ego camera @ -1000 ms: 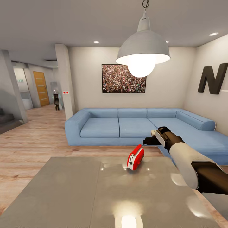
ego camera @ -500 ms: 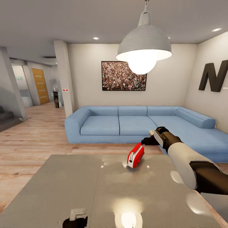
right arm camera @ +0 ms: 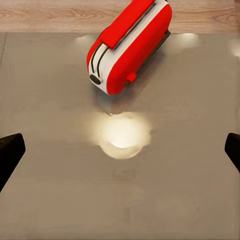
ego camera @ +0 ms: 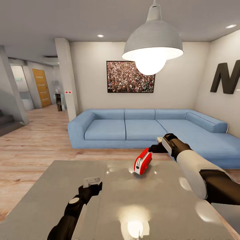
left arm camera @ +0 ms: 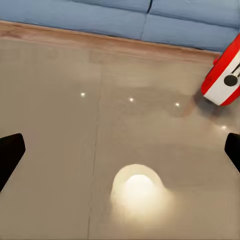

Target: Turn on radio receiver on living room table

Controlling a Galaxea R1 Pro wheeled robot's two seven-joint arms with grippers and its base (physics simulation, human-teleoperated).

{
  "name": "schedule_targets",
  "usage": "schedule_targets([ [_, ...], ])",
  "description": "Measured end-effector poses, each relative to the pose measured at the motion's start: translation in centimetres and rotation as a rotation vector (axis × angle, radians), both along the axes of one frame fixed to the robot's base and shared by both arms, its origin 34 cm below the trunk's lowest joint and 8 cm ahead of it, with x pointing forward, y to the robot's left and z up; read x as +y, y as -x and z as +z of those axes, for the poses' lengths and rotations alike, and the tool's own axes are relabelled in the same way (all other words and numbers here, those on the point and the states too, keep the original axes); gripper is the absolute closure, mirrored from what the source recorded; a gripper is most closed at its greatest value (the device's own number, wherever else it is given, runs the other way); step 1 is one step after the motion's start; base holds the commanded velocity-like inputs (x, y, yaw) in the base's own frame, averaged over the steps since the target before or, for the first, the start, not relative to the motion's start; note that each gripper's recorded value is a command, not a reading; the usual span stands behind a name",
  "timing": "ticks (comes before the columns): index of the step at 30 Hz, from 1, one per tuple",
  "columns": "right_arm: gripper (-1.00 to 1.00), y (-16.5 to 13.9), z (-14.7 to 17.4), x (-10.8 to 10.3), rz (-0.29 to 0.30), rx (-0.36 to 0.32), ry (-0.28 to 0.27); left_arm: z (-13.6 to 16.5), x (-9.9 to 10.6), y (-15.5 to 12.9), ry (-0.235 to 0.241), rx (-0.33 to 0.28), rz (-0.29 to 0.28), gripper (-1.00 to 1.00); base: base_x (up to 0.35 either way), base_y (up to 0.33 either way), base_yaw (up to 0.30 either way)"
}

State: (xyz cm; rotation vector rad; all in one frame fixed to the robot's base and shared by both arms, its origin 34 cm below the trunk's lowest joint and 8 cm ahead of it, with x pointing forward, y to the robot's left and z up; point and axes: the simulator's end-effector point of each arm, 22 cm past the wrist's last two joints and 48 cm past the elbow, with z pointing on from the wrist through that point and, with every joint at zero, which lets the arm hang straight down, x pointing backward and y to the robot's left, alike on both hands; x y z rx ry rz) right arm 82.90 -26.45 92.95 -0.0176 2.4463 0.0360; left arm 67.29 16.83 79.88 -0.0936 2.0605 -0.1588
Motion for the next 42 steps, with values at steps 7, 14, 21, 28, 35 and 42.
schedule_targets([
  [7,-1.00,-0.1,-0.8,0.1,0.001,0.012,-0.001,-2.8,-0.2,0.7,-0.003,0.056,-0.007,-1.00,0.000,0.000,0.000],
  [14,-1.00,-0.2,-1.6,0.0,0.001,0.023,0.001,-6.5,1.9,1.9,-0.028,0.130,0.004,-1.00,0.000,0.000,0.000],
  [21,-1.00,-0.3,-2.4,0.0,0.001,0.034,0.001,-7.7,8.9,2.2,-0.011,0.151,0.148,-1.00,0.000,0.000,0.000],
  [28,-1.00,-0.4,-3.2,0.0,0.001,0.046,0.002,-8.4,9.1,2.5,-0.002,0.169,0.160,-1.00,0.000,0.000,0.000],
  [35,-1.00,-0.5,-3.9,0.0,0.000,0.054,0.003,-9.1,9.4,2.7,-0.008,0.181,0.163,-1.00,0.000,0.000,0.000],
  [42,-1.00,-0.6,-4.7,0.0,0.001,0.065,0.003,-9.6,9.3,2.8,-0.008,0.192,0.162,-1.00,0.000,0.000,0.000],
])
